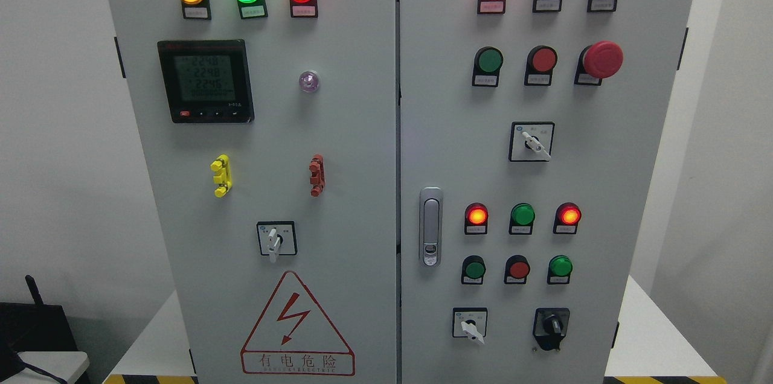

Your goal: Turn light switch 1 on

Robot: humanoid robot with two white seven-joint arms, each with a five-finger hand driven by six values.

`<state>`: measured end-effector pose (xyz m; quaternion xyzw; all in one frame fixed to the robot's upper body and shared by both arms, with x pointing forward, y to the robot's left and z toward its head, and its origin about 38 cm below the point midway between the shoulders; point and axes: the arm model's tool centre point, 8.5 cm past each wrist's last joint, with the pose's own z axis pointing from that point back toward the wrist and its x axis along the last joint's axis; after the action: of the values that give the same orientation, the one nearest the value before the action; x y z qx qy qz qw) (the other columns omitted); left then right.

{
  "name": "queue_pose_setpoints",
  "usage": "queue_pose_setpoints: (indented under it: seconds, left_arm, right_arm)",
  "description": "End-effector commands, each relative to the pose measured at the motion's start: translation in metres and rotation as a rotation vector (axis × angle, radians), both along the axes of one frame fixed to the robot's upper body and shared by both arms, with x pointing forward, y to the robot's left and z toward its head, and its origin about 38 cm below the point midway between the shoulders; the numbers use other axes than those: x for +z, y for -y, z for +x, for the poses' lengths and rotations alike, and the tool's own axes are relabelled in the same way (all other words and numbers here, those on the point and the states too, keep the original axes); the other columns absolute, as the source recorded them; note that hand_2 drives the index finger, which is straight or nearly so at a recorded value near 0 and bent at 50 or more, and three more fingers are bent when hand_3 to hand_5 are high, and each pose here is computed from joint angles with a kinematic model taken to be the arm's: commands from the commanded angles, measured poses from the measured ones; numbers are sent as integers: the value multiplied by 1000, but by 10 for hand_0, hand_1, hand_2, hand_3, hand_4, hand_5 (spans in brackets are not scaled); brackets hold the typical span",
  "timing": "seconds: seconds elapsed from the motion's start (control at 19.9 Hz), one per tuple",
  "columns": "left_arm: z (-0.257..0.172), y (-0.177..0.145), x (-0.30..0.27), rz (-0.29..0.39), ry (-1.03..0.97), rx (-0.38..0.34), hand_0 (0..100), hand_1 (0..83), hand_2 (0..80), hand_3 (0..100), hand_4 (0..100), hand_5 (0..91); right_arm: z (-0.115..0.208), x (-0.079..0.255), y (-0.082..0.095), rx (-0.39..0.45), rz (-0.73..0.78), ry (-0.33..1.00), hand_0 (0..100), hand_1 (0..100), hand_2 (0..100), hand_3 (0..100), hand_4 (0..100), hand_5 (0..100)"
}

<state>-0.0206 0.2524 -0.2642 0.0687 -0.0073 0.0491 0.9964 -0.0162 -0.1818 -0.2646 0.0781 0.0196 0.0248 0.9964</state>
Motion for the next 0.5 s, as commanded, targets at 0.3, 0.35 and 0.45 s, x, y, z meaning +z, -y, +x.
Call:
queue_pose_setpoints:
  seconds: [0.3,0.35,0.45]
  left_arm:
    - [1,-1,0,19,7,-9,395,22,0,0,0,0]
    - [2,-1,0,19,9,-6,395,22,0,0,0,0]
    - [3,0,0,19,16,-3,395,21,0,0,0,0]
  right_arm:
    - [0,0,0,-17,0,-1,120,389,0,0,0,0]
    - [0,0,0,-18,0,-1,120,389,0,0,0,0]
    - [0,0,0,-18,0,-1,120,389,0,0,0,0]
